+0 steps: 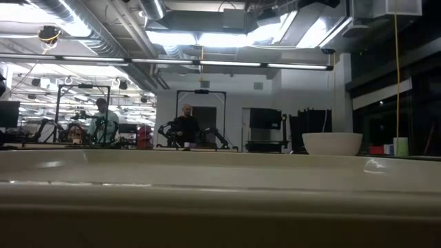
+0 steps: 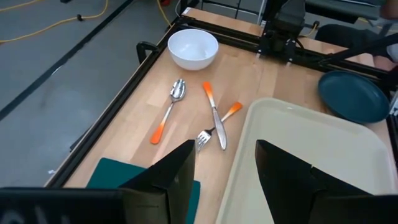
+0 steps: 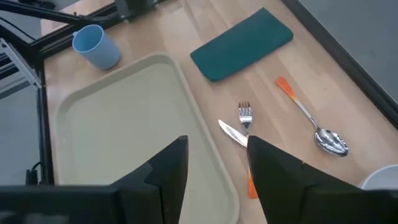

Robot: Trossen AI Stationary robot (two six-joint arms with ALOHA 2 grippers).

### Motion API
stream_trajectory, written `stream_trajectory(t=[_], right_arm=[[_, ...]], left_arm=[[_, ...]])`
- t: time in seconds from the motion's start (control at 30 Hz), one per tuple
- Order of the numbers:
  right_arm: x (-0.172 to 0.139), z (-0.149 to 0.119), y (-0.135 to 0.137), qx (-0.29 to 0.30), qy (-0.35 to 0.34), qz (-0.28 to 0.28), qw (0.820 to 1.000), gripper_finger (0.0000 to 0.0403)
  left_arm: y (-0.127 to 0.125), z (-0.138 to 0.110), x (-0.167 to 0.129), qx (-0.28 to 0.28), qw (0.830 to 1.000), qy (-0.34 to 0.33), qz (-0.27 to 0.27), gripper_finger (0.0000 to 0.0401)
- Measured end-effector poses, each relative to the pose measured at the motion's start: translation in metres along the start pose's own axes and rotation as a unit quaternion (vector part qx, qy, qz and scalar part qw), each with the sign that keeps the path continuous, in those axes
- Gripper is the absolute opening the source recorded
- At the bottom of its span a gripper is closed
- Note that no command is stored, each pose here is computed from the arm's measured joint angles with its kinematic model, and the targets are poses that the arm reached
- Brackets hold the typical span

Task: Set up tray
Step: Put the blue mug on the gray tray

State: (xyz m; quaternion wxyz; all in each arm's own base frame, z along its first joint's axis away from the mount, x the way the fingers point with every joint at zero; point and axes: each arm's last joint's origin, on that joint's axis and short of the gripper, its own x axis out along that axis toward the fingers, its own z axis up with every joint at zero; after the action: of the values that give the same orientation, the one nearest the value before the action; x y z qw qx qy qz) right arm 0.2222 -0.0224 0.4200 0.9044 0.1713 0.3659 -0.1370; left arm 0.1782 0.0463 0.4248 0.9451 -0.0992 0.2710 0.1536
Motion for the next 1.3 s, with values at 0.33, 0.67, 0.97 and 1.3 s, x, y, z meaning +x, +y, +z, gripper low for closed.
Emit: stream_trajectory(t=[0.33, 0.67, 0.97, 1.3], right_arm=[[0.0, 0.0, 0.001, -0.013, 0.005, 0.014, 1.0, 0.017], [0.0, 0.0, 0.001, -0.024, 0.006, 0.017, 1.0, 0.017], [0.0, 0.0, 0.001, -0.027, 0.005, 0.016, 0.999, 0.017], [0.0, 0.0, 0.001, -0.039, 0.003, 0.016, 0.999, 0.017]], left_arm=[[-0.002, -0.004, 0.0, -0.008, 0.999, 0.023, -0.034, 0.0163], [-0.014, -0.033, -0.01, -0.056, 0.976, 0.178, -0.11, 0.016], [-0.054, -0.049, -0.023, -0.115, 0.935, 0.273, -0.194, 0.0144], [-0.098, -0.085, -0.027, -0.142, 0.916, 0.358, -0.11, 0.0139]])
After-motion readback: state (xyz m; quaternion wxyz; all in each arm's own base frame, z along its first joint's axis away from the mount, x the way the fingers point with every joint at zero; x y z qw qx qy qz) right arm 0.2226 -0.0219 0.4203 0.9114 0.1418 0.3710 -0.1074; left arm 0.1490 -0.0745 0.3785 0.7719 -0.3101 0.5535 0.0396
